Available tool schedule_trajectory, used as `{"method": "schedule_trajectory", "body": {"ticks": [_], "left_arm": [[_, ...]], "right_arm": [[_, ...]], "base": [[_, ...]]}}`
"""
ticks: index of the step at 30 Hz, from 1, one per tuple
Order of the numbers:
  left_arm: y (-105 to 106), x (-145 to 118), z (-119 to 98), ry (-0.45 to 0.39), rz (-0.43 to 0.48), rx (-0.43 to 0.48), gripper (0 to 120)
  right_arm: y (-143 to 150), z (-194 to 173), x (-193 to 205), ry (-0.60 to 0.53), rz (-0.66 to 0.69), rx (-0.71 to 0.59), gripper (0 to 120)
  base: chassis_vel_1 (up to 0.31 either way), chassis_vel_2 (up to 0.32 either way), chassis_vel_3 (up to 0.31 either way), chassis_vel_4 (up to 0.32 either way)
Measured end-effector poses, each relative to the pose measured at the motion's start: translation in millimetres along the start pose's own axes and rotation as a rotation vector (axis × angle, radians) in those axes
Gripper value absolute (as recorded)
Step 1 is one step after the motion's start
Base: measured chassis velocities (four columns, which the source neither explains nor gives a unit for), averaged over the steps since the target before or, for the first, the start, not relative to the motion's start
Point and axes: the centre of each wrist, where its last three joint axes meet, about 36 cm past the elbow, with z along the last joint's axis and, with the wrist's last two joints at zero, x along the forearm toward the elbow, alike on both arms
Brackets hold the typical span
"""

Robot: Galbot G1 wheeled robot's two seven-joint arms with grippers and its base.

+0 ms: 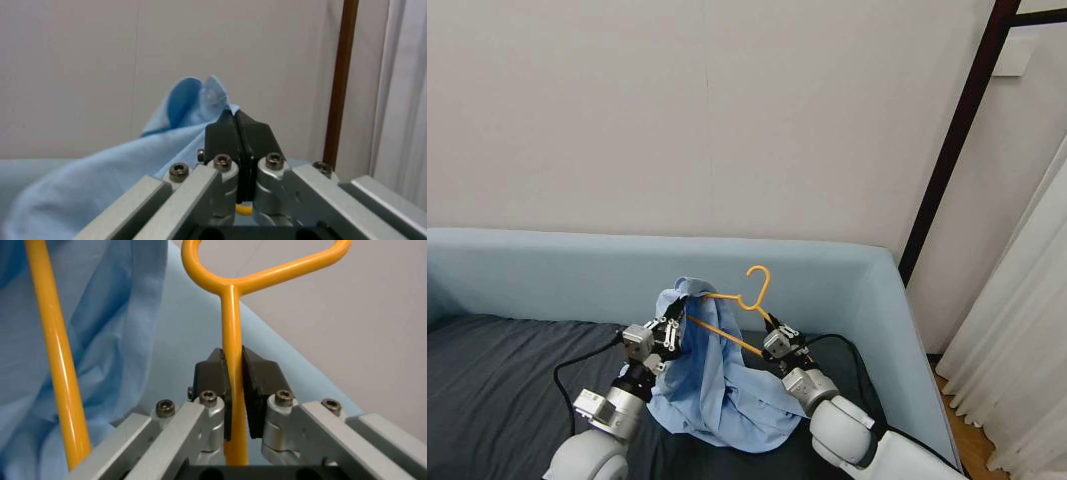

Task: Pick up the clothes from the sofa and hang them on the clothes hanger.

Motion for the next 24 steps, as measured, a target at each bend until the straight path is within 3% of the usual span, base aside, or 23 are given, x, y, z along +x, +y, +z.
{"method": "schedule_trajectory", "body": {"ticks": [7, 16, 20, 24], "left_arm": [[-31, 6, 20, -0.027, 0.030, 0.073, 0], [-36, 20, 38, -0.022, 0.028, 0.031, 0], [-33, 19, 36, -0.029, 0.004, 0.010, 0], [-27, 2, 15, -0.093, -0.024, -0.028, 0]], "right_arm": [[18, -18, -19, -0.043, 0.011, -0.052, 5], [1, -47, -40, -0.094, 0.062, -0.126, 5], [-15, -56, -44, -0.121, 0.103, -0.135, 5], [-42, -65, -52, -0.173, 0.197, -0.072, 5]], "base": [[0.000, 0.000, 0.000, 0.000], [0.000, 0.000, 0.000, 0.000], [0.000, 0.000, 0.000, 0.000], [0.000, 0.000, 0.000, 0.000]]}}
